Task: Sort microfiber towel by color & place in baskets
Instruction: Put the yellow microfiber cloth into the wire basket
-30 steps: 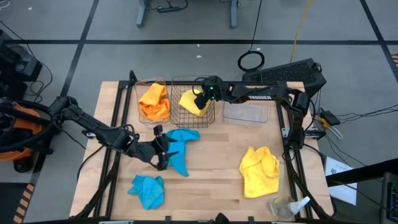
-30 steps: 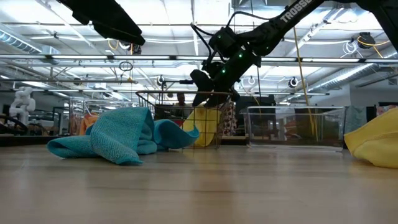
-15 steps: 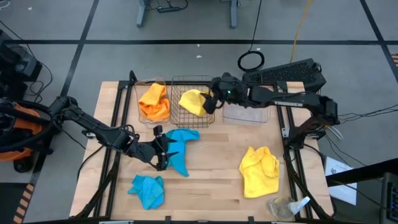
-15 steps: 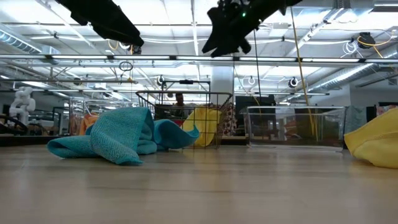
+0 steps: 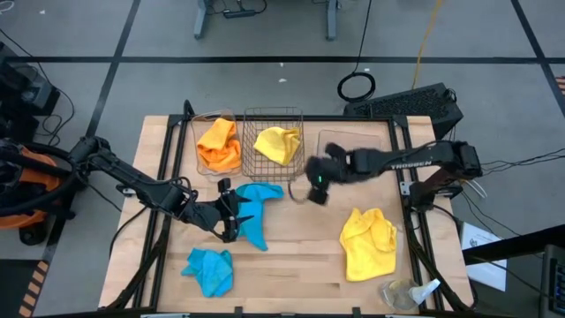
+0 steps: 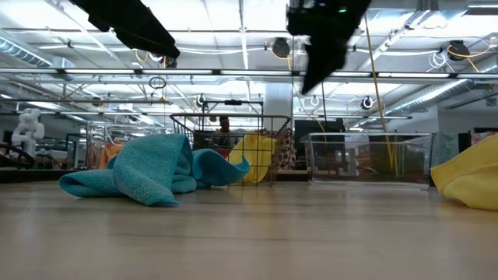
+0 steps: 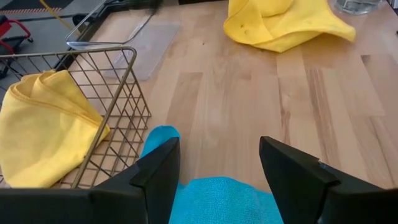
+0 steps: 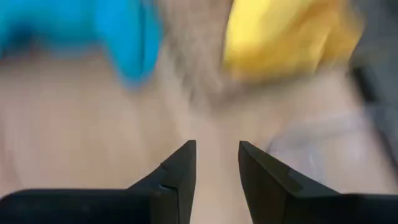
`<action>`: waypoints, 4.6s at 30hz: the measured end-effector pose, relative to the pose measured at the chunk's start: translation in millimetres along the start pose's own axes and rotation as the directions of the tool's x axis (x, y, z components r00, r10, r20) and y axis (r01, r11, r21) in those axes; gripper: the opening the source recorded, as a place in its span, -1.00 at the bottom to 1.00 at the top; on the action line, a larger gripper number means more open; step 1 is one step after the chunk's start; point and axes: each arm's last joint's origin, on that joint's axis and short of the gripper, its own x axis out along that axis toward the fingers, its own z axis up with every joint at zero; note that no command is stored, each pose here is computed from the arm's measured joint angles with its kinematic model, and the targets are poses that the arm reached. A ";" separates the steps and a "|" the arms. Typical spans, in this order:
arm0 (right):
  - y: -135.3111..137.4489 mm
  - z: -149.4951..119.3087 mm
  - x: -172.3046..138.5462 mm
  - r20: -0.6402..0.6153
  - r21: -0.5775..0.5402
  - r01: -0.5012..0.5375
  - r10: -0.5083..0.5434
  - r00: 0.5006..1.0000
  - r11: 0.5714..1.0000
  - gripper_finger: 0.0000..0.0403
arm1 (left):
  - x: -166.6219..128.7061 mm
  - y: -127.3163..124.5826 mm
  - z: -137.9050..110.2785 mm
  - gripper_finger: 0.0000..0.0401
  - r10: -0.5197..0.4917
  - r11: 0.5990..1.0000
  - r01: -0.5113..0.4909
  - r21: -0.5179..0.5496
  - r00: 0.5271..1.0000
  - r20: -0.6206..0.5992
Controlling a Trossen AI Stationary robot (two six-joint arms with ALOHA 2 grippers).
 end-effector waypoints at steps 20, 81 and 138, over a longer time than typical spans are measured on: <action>103.5 -145.5 -52.4 -0.396 0.200 0.156 -0.066 0.916 0.967 0.24 | 15.6 -10.7 4.8 0.13 -0.014 0.999 0.016 -0.033 0.998 0.069; 115.0 -90.8 -82.1 0.251 -0.114 0.201 -0.167 0.953 0.973 -1.00 | 33.5 -5.5 17.8 0.13 0.046 0.999 -0.041 -0.032 0.981 0.190; 205.1 -115.7 47.8 -0.180 -0.218 0.010 -0.050 0.982 0.976 0.75 | 79.2 -31.8 -1.4 0.13 -0.138 0.985 0.121 0.124 0.980 0.143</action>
